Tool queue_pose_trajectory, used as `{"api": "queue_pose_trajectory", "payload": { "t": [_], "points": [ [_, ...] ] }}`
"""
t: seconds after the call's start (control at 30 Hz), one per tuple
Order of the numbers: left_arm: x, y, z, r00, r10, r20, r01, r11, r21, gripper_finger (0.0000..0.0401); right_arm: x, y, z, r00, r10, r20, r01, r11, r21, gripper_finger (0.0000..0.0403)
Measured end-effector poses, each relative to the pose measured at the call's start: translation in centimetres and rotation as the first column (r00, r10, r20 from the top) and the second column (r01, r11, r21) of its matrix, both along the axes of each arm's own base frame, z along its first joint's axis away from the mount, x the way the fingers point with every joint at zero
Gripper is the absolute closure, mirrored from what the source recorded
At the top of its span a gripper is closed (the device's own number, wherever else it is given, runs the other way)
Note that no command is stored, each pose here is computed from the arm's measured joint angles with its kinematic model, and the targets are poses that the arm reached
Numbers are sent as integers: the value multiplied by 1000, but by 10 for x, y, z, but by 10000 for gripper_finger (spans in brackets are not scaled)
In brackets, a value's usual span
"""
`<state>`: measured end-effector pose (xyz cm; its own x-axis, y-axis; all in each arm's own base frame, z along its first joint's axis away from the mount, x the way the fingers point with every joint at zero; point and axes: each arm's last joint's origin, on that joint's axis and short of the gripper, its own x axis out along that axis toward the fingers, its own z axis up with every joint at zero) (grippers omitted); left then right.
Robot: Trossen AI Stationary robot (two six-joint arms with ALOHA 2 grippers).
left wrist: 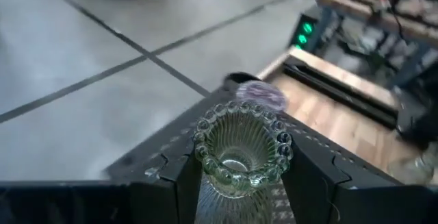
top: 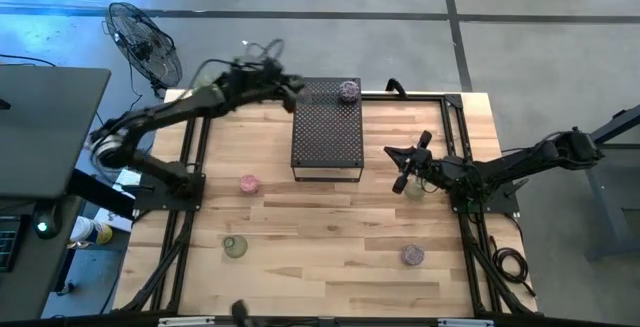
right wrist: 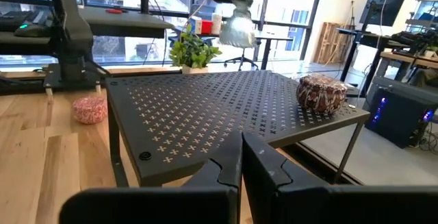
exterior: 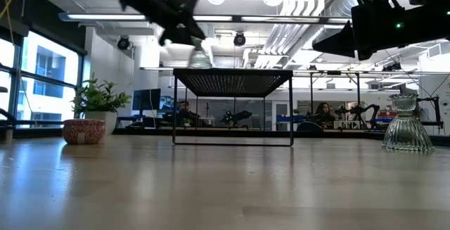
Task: Stock candles and vases on shelf
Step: Put the top green vase on the shelf
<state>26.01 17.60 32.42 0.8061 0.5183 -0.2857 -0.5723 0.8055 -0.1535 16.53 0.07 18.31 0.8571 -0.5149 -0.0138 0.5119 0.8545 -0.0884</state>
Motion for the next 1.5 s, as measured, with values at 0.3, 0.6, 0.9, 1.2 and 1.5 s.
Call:
{"api": "queue_pose_trajectory", "payload": {
  "t": [0.3,0.6,0.9,1.2,1.5],
  "points": [
    [44,22,-7,998,-3,-59,3,1000,13,242,0,0,0,1000,15,0,-15,1000,-1,401],
    [50,29,-18,992,66,-112,-60,996,59,242,0,1,-1,999,33,1,-33,999,18,402],
    [58,40,-31,989,95,-110,-86,993,85,242,0,1,-1,999,32,-2,-32,999,18,402],
    [53,48,-34,984,133,-116,-126,990,63,242,0,1,-1,1000,31,-4,-31,999,17,401],
    [54,50,-38,985,121,-123,-115,992,51,242,0,1,-1,999,31,-6,-31,999,15,401]
  ]
}}
